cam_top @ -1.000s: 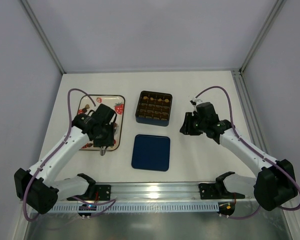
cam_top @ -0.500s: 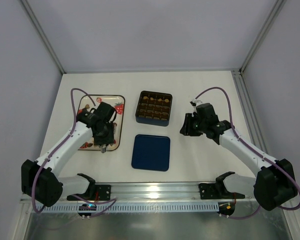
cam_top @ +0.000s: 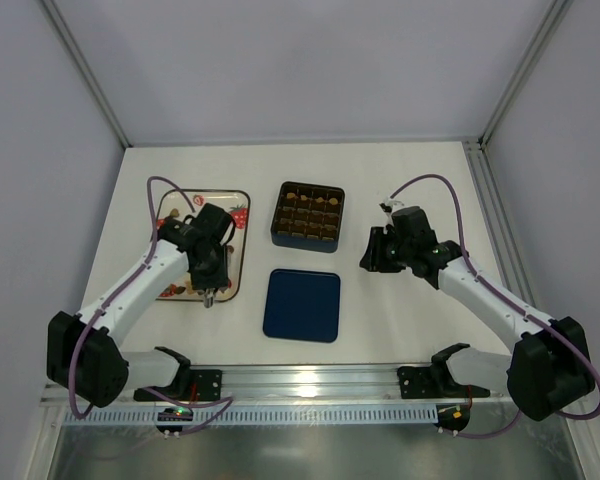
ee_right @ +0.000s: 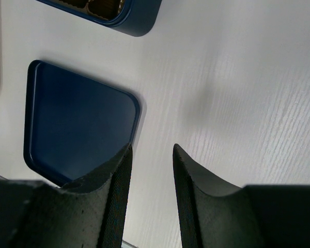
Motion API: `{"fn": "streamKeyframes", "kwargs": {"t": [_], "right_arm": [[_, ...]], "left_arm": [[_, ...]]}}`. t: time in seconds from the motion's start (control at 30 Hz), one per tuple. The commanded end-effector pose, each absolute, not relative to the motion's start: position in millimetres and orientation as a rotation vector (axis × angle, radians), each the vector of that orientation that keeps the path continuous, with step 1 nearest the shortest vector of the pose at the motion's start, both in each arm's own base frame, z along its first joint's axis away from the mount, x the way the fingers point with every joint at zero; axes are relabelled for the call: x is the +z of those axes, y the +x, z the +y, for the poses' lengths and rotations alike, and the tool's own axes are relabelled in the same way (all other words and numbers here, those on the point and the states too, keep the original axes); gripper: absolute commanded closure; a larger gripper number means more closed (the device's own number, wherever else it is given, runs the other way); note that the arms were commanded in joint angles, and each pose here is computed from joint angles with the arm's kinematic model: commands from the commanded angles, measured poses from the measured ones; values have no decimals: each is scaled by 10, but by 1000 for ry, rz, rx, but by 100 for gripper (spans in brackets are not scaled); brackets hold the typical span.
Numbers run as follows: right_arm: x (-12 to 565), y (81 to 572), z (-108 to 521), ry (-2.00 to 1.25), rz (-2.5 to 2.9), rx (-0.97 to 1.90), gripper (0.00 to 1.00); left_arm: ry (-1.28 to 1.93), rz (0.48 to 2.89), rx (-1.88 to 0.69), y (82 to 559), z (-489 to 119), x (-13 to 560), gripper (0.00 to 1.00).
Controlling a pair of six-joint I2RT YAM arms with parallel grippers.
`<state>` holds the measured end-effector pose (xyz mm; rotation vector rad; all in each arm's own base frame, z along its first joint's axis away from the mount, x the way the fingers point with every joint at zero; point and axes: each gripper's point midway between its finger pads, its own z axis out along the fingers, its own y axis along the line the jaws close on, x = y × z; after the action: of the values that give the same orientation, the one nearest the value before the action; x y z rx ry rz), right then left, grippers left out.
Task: Pack the chocolate
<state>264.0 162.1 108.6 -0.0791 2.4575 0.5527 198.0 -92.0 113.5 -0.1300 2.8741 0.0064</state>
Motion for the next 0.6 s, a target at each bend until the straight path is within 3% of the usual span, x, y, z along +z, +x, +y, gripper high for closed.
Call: {"fn": "streamKeyframes", "kwargs": {"t": [0.0,0.27,0.57], "right_arm": [[1184,2727,1694,-94,2412,578,60],[1198,2735,1690,-91,2409,576,60],[1183,2730,1690,-92,2412,574,60]], "left_arm": [[-115,2869,-3,2002,-921,1143,67],[-124,2827,13,2027,-873,1335,73],[-126,2798,14,2041,-852,1493,73]]}}
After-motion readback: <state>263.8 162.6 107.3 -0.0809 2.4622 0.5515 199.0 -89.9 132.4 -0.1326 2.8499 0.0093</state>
